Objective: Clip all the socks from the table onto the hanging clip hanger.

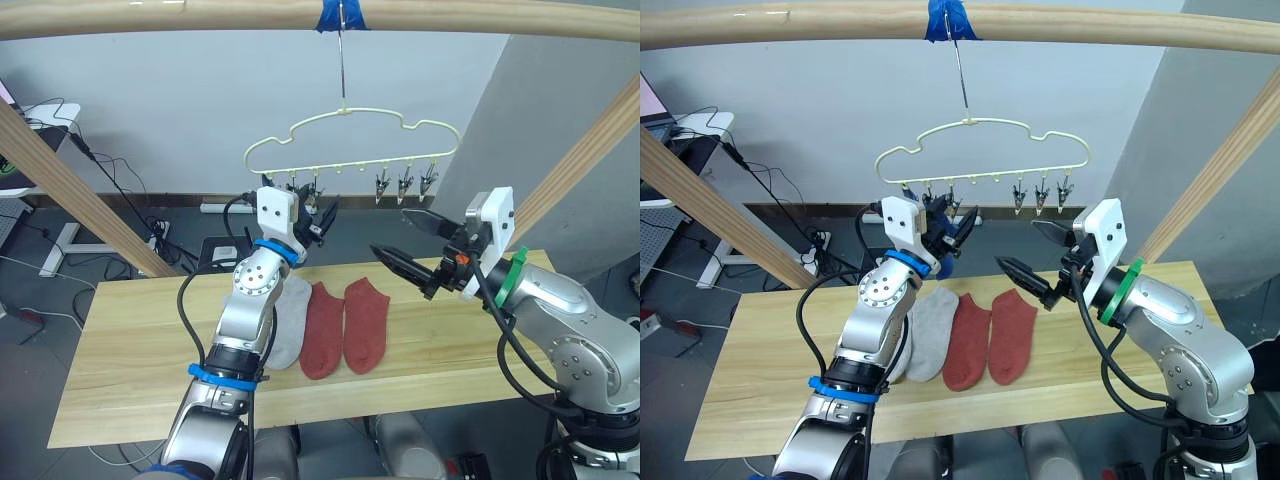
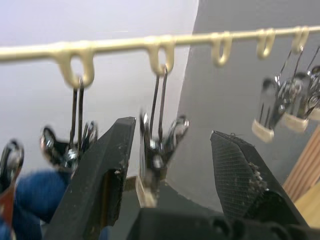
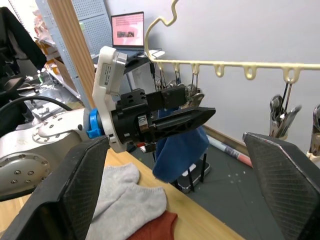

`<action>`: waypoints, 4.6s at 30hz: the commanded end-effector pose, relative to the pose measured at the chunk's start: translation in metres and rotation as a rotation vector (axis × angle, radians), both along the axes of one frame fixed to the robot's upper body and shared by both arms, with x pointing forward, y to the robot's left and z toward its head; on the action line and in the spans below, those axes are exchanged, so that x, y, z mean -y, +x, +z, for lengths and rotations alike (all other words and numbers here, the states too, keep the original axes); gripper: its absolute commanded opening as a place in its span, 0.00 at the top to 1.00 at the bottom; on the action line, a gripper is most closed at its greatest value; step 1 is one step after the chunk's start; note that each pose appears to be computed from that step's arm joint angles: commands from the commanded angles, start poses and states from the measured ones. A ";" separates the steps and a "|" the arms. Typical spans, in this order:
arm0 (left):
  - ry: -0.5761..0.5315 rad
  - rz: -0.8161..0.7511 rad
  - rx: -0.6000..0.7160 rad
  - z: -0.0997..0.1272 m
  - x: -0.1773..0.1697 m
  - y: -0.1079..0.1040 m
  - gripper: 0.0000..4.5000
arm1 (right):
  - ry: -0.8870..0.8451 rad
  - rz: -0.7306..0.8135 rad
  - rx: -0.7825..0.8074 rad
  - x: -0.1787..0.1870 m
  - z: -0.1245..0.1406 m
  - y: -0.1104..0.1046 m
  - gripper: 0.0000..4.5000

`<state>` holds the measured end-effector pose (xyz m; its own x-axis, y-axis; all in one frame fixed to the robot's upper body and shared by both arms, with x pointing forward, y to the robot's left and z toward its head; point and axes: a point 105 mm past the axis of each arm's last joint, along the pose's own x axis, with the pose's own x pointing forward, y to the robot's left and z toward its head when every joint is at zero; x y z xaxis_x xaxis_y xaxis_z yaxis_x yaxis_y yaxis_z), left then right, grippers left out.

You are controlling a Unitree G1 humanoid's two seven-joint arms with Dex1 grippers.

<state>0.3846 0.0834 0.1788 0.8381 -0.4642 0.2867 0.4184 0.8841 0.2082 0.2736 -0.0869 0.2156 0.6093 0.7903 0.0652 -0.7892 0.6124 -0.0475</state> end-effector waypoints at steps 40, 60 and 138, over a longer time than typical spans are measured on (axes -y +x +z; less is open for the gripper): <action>-0.040 -0.025 0.058 0.018 0.016 0.008 0.59 | 0.047 0.025 0.045 -0.002 0.020 -0.009 0.00; -0.209 -0.207 -0.281 0.004 0.001 -0.010 0.93 | -0.322 -0.125 -0.171 0.017 -0.105 0.036 0.00; -0.822 -0.466 -1.001 0.009 -0.045 -0.033 0.93 | -0.205 0.025 0.134 -0.102 -0.038 0.053 1.00</action>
